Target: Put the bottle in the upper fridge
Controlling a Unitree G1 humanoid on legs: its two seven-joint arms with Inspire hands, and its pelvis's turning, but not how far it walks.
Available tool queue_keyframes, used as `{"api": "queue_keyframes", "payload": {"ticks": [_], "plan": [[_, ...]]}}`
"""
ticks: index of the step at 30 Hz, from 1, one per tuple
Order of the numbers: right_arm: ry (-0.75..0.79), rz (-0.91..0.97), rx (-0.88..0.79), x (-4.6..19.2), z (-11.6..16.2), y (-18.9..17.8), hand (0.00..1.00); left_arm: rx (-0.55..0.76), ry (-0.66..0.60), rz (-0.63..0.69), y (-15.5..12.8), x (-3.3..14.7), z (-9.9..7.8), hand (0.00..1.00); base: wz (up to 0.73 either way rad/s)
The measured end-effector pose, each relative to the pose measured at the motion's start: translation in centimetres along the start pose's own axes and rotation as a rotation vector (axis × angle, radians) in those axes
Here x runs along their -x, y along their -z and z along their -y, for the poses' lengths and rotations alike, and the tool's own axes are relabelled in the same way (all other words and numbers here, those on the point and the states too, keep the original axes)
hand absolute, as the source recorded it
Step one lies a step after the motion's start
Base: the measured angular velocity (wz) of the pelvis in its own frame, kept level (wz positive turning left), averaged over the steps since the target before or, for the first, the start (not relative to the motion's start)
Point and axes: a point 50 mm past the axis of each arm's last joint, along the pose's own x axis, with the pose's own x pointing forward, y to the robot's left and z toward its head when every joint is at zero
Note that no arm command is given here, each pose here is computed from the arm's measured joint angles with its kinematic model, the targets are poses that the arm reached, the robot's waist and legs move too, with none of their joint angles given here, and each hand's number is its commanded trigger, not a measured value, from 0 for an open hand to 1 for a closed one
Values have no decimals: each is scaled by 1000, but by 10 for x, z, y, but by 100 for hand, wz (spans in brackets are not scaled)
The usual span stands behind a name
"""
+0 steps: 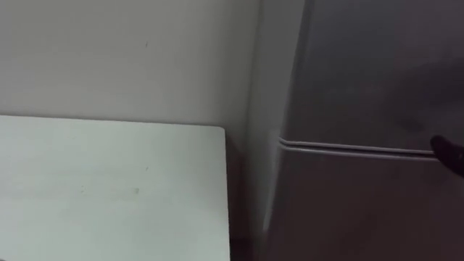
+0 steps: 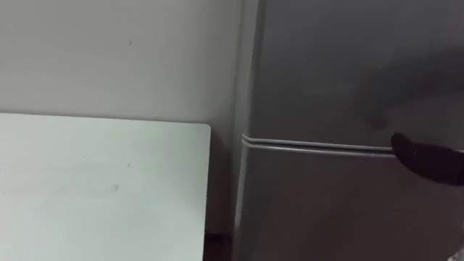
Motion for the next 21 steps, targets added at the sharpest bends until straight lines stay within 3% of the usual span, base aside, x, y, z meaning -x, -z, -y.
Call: {"api": "queue_keyframes", "payload": {"ticks": [8, 21], "plan": [[64, 24, 45, -4, 26, 8, 0, 7, -38, 15, -6, -1, -3, 0, 5], [116, -187, 186, 26, 61, 60, 0, 77, -31, -17, 2, 0, 0, 0, -6]]}}
